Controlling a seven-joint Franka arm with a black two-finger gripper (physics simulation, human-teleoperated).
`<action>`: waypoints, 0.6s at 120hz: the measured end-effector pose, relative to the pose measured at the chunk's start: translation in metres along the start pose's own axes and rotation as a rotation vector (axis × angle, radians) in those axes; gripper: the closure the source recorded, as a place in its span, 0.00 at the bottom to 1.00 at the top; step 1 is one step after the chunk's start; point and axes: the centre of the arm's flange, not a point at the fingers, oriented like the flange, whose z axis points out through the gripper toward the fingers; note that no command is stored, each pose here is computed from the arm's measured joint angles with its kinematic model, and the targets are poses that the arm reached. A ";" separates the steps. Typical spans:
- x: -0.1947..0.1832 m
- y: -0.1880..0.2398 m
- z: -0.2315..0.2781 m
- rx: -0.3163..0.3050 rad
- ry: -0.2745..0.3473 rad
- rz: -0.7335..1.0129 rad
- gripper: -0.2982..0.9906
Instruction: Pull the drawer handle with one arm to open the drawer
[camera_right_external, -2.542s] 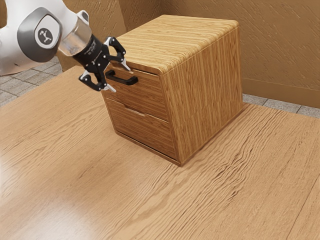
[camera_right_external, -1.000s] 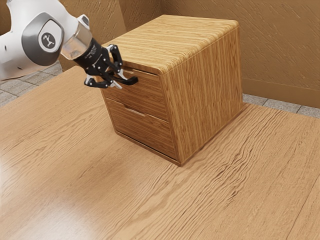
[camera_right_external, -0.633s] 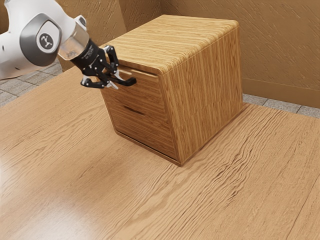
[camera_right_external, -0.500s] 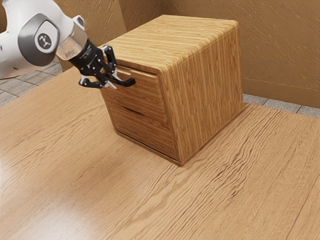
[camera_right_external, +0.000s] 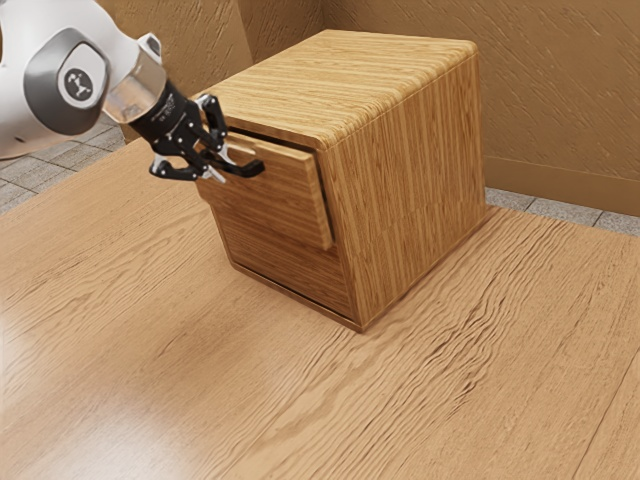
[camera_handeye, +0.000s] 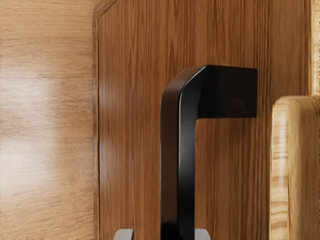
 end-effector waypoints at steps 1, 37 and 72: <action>0.000 0.000 -0.001 0.000 0.000 0.000 0.72; -0.001 -0.008 -0.005 0.003 -0.003 -0.005 0.72; -0.002 -0.018 -0.009 0.007 -0.007 -0.010 0.72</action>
